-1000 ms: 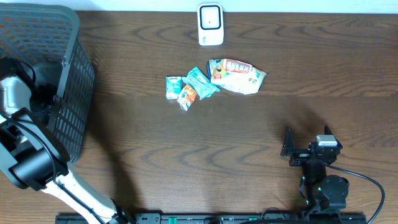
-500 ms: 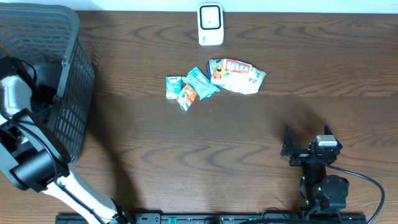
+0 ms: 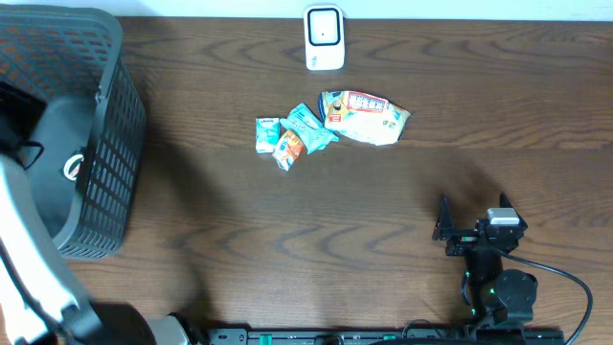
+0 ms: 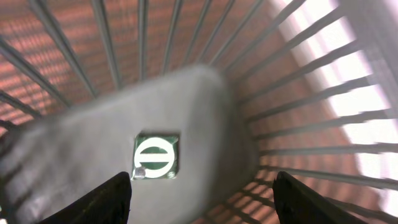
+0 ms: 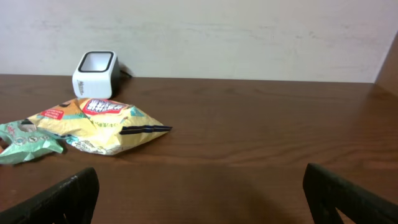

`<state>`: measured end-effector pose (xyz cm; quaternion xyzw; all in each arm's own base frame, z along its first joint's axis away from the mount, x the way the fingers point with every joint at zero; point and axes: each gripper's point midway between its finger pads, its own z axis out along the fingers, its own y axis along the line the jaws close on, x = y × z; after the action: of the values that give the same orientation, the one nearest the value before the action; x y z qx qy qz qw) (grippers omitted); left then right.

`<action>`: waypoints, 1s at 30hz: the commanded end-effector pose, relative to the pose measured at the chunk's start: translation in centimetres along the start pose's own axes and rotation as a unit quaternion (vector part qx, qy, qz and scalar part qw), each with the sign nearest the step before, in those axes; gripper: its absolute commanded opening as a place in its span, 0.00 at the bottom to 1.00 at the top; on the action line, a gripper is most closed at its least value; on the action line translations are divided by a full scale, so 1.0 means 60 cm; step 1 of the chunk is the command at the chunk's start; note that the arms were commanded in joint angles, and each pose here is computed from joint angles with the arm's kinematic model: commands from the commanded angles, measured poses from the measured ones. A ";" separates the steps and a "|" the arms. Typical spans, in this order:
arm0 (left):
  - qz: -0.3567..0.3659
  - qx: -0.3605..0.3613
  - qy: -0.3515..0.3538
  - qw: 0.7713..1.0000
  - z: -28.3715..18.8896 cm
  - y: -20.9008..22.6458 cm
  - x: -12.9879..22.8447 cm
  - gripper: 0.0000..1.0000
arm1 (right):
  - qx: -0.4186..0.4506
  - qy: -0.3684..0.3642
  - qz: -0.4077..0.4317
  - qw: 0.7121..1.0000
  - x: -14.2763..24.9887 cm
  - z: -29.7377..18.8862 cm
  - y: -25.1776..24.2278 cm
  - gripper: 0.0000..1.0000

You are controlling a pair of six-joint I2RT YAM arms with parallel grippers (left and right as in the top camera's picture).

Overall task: Scan the item barcode
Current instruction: 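Close the left gripper on the green Zam-Buk box in the basket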

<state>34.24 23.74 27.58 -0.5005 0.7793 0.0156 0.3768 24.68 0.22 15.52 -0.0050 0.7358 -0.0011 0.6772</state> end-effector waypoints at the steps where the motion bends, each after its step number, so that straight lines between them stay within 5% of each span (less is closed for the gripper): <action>1: 0.007 0.004 -0.030 1.000 -0.033 -0.006 -0.020 0.73 | 0.002 0.002 0.007 1.000 0.002 0.000 -0.001 0.99; 8: 0.019 -0.063 0.043 0.997 0.069 0.040 0.033 0.93 | 0.002 0.002 0.007 1.000 0.002 0.000 -0.001 0.99; 20: 0.083 -0.129 0.198 0.968 0.265 0.094 0.175 0.95 | 0.002 0.002 0.007 1.000 0.002 0.000 -0.001 0.99; 30: 0.131 -0.211 0.216 0.944 0.311 0.139 0.219 0.95 | 0.002 0.002 0.007 1.000 0.002 0.000 -0.001 0.99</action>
<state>36.41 24.54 4.09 -0.4586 0.8790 0.0886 0.0961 24.68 0.21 15.52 -0.0049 0.7358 -0.0012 0.6772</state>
